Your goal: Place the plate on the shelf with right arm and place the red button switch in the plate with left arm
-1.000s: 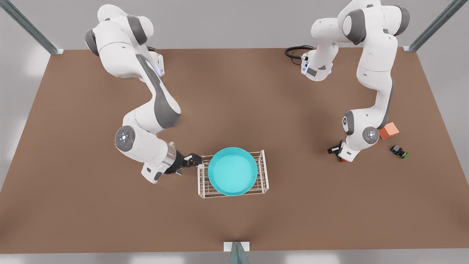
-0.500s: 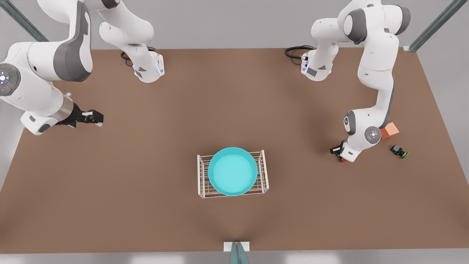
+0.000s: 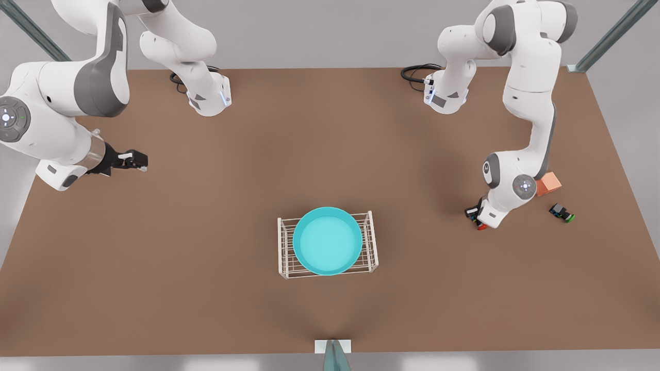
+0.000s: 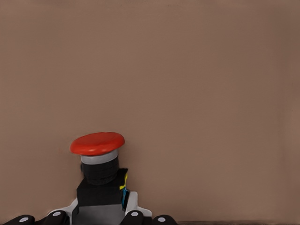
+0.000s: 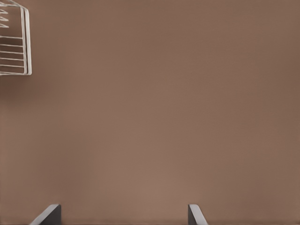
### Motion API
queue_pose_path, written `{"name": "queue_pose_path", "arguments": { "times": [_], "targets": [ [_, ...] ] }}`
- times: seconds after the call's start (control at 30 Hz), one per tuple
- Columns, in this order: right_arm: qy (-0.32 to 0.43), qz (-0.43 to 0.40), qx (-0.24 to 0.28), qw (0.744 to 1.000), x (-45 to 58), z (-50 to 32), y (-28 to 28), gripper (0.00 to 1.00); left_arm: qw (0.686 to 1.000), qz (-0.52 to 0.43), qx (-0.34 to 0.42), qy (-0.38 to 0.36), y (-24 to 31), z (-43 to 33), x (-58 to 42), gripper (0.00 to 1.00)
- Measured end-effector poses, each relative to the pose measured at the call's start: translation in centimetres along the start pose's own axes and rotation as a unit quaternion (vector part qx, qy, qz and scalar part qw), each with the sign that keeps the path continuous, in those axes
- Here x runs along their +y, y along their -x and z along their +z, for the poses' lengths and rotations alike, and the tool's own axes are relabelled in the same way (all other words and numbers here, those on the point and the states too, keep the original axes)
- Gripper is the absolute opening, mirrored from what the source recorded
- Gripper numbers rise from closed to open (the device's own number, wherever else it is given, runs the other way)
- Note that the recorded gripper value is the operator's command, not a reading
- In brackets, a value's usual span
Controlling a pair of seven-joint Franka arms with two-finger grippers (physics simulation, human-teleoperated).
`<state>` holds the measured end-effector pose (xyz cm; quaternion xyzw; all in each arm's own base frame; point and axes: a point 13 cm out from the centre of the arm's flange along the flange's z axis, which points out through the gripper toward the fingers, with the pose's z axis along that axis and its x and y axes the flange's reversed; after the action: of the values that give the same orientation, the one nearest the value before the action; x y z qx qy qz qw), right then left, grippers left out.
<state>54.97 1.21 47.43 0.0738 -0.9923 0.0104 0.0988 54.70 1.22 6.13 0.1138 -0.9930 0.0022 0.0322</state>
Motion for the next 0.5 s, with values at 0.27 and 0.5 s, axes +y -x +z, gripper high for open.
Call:
{"name": "queue_pose_path", "arguments": {
  "times": [0.27,0.5],
  "targets": [
    [0.001,-0.009,0.006,1.000,-0.2,0.4,-0.3,1.00,0.994,0.008,-0.057,-0.096,-0.3,-14.6,-18.2,0.49],
    [0.002,-0.016,0.008,1.000,-0.1,0.3,-0.5,1.00,0.990,0.063,-0.052,-0.112,-8.6,-22.5,-38.7,0.49]
  ]
}}
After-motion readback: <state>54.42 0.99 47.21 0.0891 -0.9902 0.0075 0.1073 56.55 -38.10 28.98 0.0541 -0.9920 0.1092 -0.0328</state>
